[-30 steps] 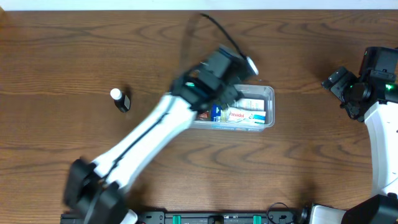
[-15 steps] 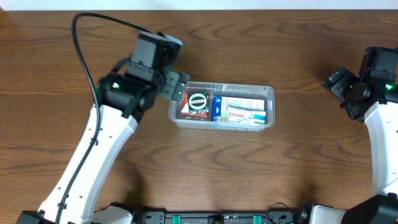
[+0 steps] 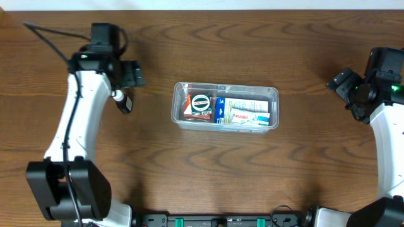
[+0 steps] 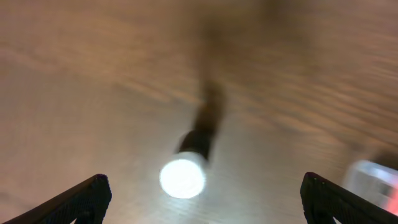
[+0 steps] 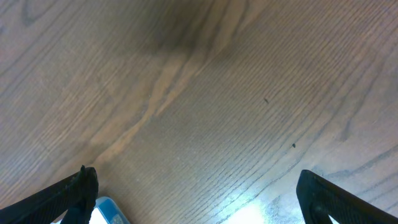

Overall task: Pack container
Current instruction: 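Move the left gripper to the dark bottle and grasp its cap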

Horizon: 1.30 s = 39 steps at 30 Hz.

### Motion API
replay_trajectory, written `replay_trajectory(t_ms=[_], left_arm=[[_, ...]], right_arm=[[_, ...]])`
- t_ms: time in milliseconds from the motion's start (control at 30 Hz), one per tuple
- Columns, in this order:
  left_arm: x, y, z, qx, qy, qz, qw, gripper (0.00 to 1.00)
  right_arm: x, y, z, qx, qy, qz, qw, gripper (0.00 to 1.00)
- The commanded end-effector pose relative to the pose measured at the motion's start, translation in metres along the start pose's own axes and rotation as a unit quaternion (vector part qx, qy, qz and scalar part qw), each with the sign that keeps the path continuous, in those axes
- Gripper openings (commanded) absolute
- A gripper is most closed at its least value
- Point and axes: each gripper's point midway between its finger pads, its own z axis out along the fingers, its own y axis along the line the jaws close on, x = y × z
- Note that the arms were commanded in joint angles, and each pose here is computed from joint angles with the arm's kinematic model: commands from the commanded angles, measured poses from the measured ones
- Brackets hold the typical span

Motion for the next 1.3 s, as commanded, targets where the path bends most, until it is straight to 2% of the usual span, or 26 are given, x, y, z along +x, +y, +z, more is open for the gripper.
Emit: replay_trajectory(t_ms=[0, 233, 500, 633, 767, 867, 1033, 1267], left_arm=[[0.005, 0.015, 0.007, 0.000, 0.021, -0.037, 0.999, 0.98], [0.024, 0.008, 0.031, 0.050, 0.085, -0.052, 0.994, 1.00], [0.040, -0.001, 0.057, 0.050, 0.133, -0.044, 0.989, 0.91], [0.042, 0.000, 0.063, 0.046, 0.139, -0.043, 0.988, 0.78], [0.039, -0.001, 0.064, 0.047, 0.133, -0.044, 0.989, 0.52], [0.039, -0.001, 0.064, 0.047, 0.133, -0.044, 0.989, 0.40], [0.039, -0.001, 0.064, 0.047, 0.133, -0.044, 0.989, 0.27], [0.043, 0.000, 0.061, 0.045, 0.144, -0.043, 0.988, 0.19]], right_arm=[[-0.003, -0.003, -0.001, 0.003, -0.003, 0.008, 1.000, 0.99], [-0.003, -0.003, -0.001, 0.003, -0.003, 0.008, 1.000, 0.99], [-0.003, -0.003, -0.001, 0.003, -0.003, 0.008, 1.000, 0.99], [-0.003, -0.003, -0.001, 0.003, -0.003, 0.008, 1.000, 0.99], [-0.003, -0.003, -0.001, 0.003, -0.003, 0.008, 1.000, 0.99], [-0.003, -0.003, -0.001, 0.003, -0.003, 0.008, 1.000, 0.99], [-0.003, -0.003, -0.001, 0.003, -0.003, 0.008, 1.000, 0.99], [-0.003, -0.003, -0.001, 0.003, -0.003, 0.008, 1.000, 0.99]])
